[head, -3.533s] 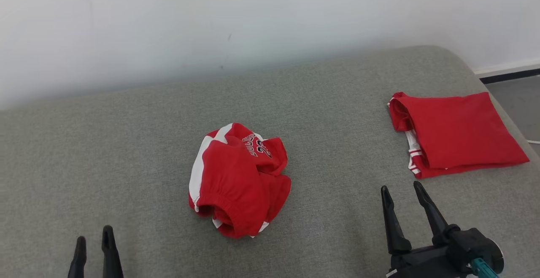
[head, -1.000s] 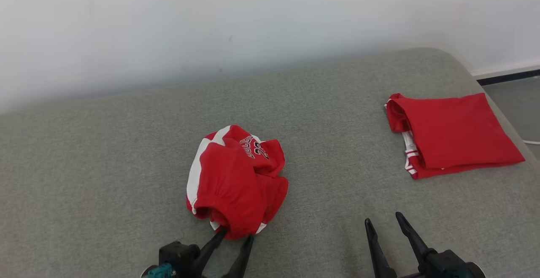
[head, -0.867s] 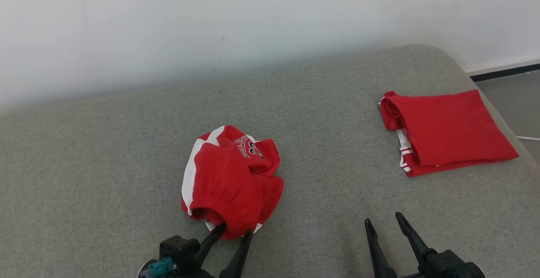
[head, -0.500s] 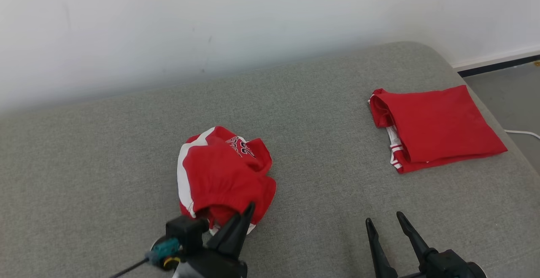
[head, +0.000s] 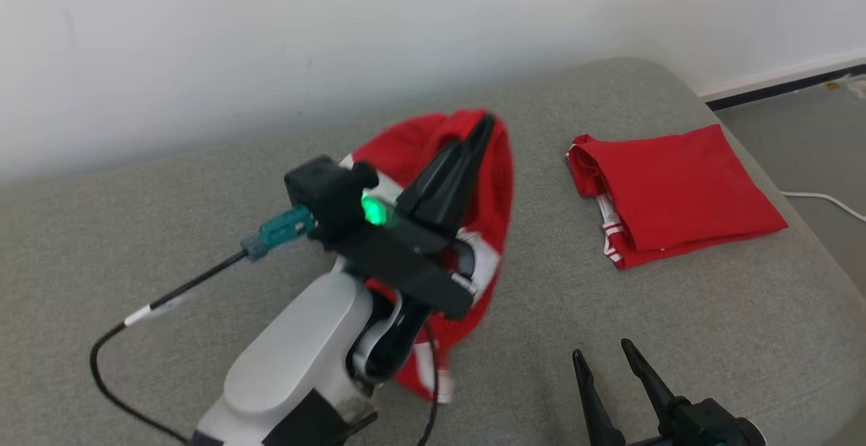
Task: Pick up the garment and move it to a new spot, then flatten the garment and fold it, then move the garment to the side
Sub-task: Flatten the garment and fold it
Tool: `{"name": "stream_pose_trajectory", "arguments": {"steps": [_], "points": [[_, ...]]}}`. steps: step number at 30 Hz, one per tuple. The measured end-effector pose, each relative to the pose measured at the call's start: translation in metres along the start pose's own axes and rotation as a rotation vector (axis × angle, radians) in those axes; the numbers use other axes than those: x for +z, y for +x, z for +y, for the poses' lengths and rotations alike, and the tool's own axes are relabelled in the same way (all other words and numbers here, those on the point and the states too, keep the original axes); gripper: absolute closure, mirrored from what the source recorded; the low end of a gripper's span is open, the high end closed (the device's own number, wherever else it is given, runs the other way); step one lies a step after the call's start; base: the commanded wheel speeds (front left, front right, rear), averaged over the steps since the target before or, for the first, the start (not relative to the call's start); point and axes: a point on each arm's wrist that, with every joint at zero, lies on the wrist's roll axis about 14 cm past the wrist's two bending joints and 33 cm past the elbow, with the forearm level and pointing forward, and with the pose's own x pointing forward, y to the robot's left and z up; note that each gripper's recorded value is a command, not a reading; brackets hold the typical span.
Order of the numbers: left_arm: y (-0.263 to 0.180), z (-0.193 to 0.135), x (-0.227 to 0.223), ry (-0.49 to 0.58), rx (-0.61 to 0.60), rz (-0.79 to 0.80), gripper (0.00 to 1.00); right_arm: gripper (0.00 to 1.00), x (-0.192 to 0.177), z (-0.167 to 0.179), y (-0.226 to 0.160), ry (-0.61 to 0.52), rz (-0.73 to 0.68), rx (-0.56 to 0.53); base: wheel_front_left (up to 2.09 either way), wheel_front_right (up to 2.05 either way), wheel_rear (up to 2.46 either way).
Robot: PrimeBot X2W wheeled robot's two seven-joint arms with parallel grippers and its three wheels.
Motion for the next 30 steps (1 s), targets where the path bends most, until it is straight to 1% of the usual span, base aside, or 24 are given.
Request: {"name": "stream_pose_trajectory", "arguments": {"steps": [4, 6, 8, 9, 12, 14, 17, 21, 24, 30], "points": [[0.025, -0.032, 0.030, -0.072, -0.100, -0.099, 1.00, 0.00, -0.003, -0.003, -0.002, 0.007, 0.009, -0.012, 0.00, 0.00, 0.00], [0.034, -0.044, 0.044, -0.066, -0.144, -0.136, 1.00, 0.00, -0.003, -0.004, -0.002, 0.007, 0.012, -0.015, 0.00, 0.00, 0.00], [0.036, -0.047, 0.054, -0.081, -0.151, -0.166, 1.00, 0.00, -0.004, -0.003, -0.002, 0.008, 0.013, -0.014, 0.00, 0.00, 0.00], [0.037, -0.044, 0.057, -0.096, -0.140, -0.177, 1.00, 0.00, -0.004, -0.003, -0.001, 0.008, 0.014, -0.012, 0.00, 0.00, 0.00], [0.035, -0.031, 0.057, -0.084, -0.089, -0.181, 1.00, 0.00, -0.004, -0.001, 0.001, 0.007, 0.015, -0.005, 0.00, 0.00, 0.00], [0.029, -0.012, 0.048, -0.073, -0.021, -0.164, 1.00, 0.00, -0.005, 0.001, 0.003, 0.008, 0.018, 0.002, 0.00, 0.00, 0.00], [0.007, 0.029, 0.021, -0.089, 0.122, -0.106, 1.00, 0.00, -0.007, 0.005, 0.008, 0.009, 0.026, 0.017, 0.00, 0.00, 0.00], [-0.042, 0.095, -0.020, -0.092, 0.365, 0.000, 1.00, 0.00, -0.009, 0.012, 0.017, 0.006, 0.033, 0.046, 0.00, 0.00, 0.00], [-0.084, 0.136, -0.038, -0.090, 0.530, 0.050, 1.00, 0.00, -0.011, 0.019, 0.024, 0.003, 0.039, 0.071, 0.00, 0.00, 0.00], [-0.139, 0.181, -0.044, -0.082, 0.734, 0.064, 1.00, 0.00, -0.016, 0.033, 0.033, 0.004, 0.056, 0.116, 0.00, 0.00, 0.00]]}}
